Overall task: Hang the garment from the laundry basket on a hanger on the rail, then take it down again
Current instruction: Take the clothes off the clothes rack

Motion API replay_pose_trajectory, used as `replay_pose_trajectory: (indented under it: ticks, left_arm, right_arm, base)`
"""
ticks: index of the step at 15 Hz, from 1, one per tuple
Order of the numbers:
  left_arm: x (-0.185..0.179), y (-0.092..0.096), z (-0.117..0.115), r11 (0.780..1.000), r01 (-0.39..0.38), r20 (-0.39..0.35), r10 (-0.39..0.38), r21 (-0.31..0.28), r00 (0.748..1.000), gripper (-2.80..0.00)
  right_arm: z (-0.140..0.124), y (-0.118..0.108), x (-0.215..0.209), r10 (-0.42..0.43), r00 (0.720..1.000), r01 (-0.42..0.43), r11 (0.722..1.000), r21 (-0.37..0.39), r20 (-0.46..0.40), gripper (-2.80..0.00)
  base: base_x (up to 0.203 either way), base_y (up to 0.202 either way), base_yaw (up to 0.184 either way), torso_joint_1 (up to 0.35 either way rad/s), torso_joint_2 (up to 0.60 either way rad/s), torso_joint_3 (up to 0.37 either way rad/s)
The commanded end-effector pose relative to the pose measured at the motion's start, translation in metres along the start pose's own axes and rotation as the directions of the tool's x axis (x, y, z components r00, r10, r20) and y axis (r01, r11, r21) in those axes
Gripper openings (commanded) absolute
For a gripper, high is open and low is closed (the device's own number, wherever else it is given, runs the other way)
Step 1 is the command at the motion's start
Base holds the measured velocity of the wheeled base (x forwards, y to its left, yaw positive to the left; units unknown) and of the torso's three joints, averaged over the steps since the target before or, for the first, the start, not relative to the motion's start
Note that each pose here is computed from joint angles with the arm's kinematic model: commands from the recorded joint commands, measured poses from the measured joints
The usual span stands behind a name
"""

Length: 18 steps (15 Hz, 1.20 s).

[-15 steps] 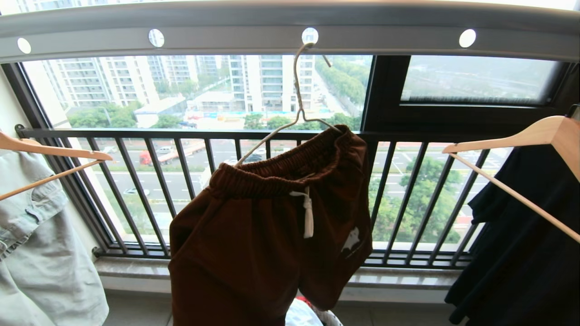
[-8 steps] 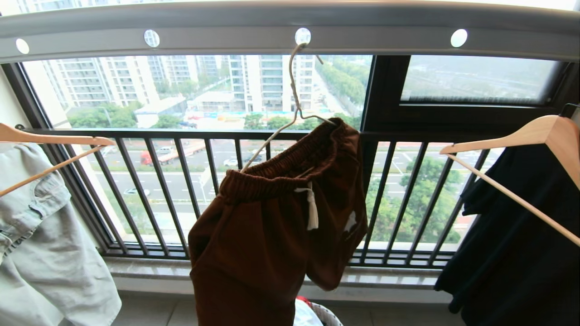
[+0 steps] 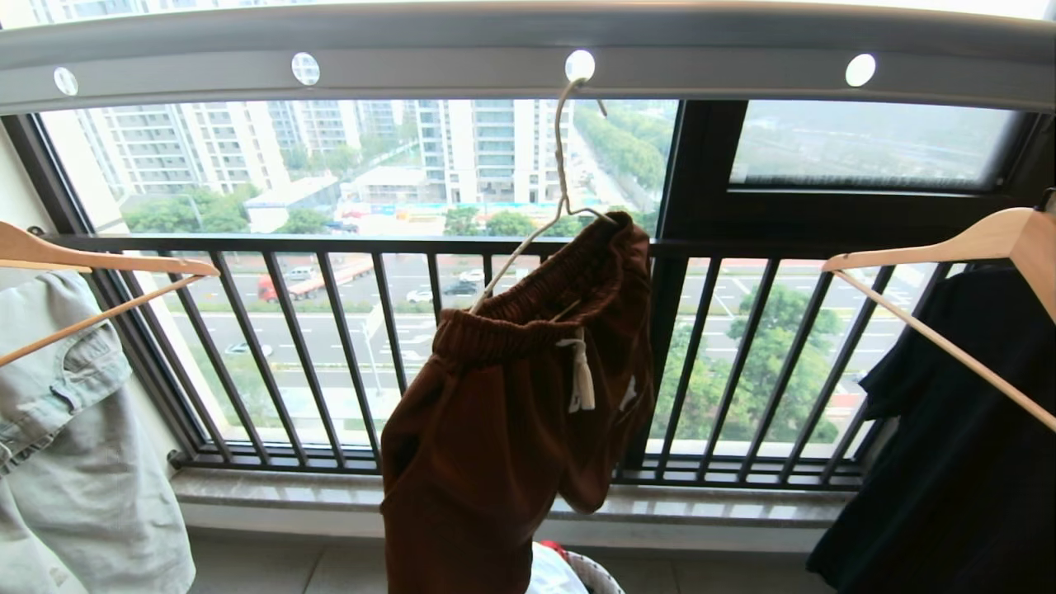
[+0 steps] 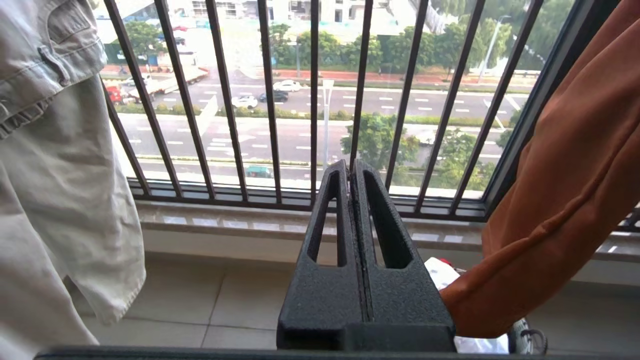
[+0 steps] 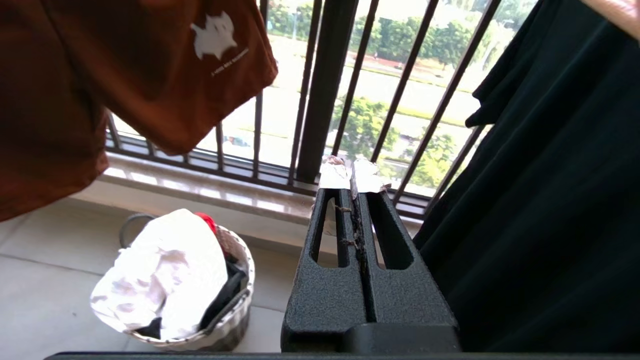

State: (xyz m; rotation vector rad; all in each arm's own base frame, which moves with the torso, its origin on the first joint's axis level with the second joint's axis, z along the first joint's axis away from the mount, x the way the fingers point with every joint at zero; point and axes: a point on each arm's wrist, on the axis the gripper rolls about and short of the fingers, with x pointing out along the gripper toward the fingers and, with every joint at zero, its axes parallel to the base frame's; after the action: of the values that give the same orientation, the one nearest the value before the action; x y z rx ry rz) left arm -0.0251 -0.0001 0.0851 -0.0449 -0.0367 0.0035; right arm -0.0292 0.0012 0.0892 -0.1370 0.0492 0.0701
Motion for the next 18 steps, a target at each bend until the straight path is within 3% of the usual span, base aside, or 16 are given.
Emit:
replay_pose_trajectory:
  ticks: [1, 6, 10, 18]
  left_arm:
    - [0.0013, 0.0003, -0.0051, 0.999, -0.003, -0.01, 0.003, 0.04, 1.0, -2.8]
    - [0.0019, 0.0005, -0.0105, 0.997, -0.003, -0.044, 0.007, 0.082, 0.999, -2.8]
    - [0.0019, 0.0005, -0.0103, 0.999, -0.003, -0.043, 0.005, 0.051, 0.999, -2.8]
    - [0.0019, 0.0005, -0.0103, 0.999, -0.003, -0.043, 0.005, 0.051, 0.999, -2.8]
  right_arm:
    - [-0.0133, 0.0014, 0.004, -0.005, 1.0, 0.005, 1.0, -0.006, -0.008, -2.8]
    - [-0.0134, 0.0009, 0.0041, -0.029, 1.0, 0.029, 0.996, 0.089, -0.008, -2.8]
    - [-0.0131, 0.0009, 0.0041, -0.029, 1.0, 0.03, 0.996, 0.088, -0.005, -2.8]
    - [-0.0131, 0.0009, 0.0041, -0.029, 1.0, 0.03, 0.996, 0.089, -0.005, -2.8]
  base:
    - [0.0, 0.0, 0.0, 0.0, 0.0, 0.0]
    - [0.0, 0.0, 0.0, 0.0, 0.0, 0.0]
    - [0.0, 0.0, 0.0, 0.0, 0.0, 0.0]
    - [0.0, 0.0, 0.0, 0.0, 0.0, 0.0]
